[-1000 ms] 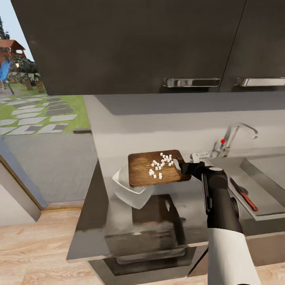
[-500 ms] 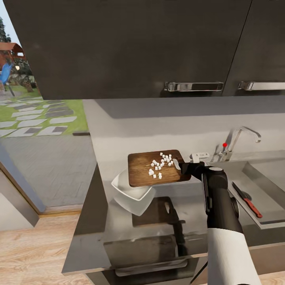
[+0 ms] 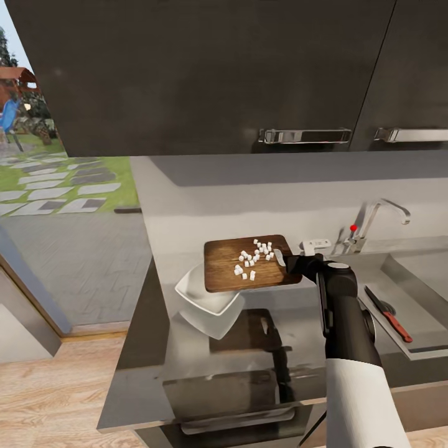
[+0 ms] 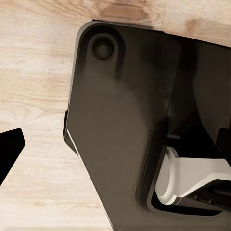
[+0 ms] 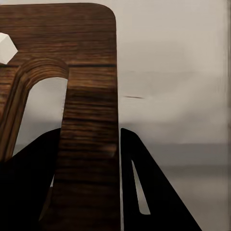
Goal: In the kitchen, take the Vidalia onion out of the sink, dice it on the chopping board with the paring knife, put the diced onion into the bowl on the countertop, then place both the paring knife and the chopping board into the sink.
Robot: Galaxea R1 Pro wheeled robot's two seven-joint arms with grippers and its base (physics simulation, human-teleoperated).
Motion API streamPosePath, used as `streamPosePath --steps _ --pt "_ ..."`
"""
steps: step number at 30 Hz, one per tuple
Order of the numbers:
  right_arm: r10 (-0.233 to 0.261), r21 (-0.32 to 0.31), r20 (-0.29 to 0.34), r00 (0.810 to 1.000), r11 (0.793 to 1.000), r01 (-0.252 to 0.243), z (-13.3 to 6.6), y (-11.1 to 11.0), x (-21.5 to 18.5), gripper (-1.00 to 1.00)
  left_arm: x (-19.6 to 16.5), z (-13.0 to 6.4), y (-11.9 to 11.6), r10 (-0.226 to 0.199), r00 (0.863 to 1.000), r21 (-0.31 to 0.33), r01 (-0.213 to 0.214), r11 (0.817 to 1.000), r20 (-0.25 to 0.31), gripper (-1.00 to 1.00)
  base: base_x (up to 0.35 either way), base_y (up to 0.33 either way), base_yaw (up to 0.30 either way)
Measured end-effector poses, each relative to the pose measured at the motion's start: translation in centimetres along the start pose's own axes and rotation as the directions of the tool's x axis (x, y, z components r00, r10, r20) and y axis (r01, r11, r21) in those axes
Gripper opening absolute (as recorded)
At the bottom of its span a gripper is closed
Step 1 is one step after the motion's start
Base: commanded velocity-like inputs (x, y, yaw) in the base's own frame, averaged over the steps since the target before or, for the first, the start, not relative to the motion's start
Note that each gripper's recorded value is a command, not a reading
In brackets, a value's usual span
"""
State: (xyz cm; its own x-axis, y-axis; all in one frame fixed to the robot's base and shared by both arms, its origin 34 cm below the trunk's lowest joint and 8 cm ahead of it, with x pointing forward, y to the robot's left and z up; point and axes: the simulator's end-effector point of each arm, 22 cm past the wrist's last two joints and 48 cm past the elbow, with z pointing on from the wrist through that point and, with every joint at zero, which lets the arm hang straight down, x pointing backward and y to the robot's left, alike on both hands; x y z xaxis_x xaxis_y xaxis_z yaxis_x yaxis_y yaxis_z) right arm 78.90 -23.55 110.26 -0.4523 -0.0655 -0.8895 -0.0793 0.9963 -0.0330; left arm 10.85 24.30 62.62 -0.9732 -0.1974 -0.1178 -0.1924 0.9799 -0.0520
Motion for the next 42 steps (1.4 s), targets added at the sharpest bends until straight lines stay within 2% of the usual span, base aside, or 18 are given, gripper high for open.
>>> streamPosePath --steps 9,16,21,42 --pt "-0.003 0.007 -0.001 1.0 1.0 0.003 0.0 -0.1 0.0 -1.0 0.0 0.0 0.0 0.0 1.0 -0.001 0.0 1.0 -0.001 1.0 0.0 0.0 0.0" --pt "-0.099 0.012 -0.005 0.995 0.995 0.099 -0.1 1.6 -0.6 -1.0 0.0 0.0 0.1 0.0 1.0 -0.002 0.0 1.0 -0.001 1.0 0.0 0.0 0.0" --pt "-0.122 0.002 -0.009 0.992 0.992 0.122 -0.2 2.5 -0.8 -1.0 0.0 0.0 0.2 0.001 1.0 -0.002 -0.001 1.0 -0.001 1.0 0.0 0.0 0.0" --pt "-0.124 0.025 0.029 0.992 0.992 0.123 -1.2 2.0 -2.4 -1.0 0.1 0.0 0.3 0.001 1.0 -0.003 -0.001 1.0 -0.003 1.0 0.0 0.0 0.0"
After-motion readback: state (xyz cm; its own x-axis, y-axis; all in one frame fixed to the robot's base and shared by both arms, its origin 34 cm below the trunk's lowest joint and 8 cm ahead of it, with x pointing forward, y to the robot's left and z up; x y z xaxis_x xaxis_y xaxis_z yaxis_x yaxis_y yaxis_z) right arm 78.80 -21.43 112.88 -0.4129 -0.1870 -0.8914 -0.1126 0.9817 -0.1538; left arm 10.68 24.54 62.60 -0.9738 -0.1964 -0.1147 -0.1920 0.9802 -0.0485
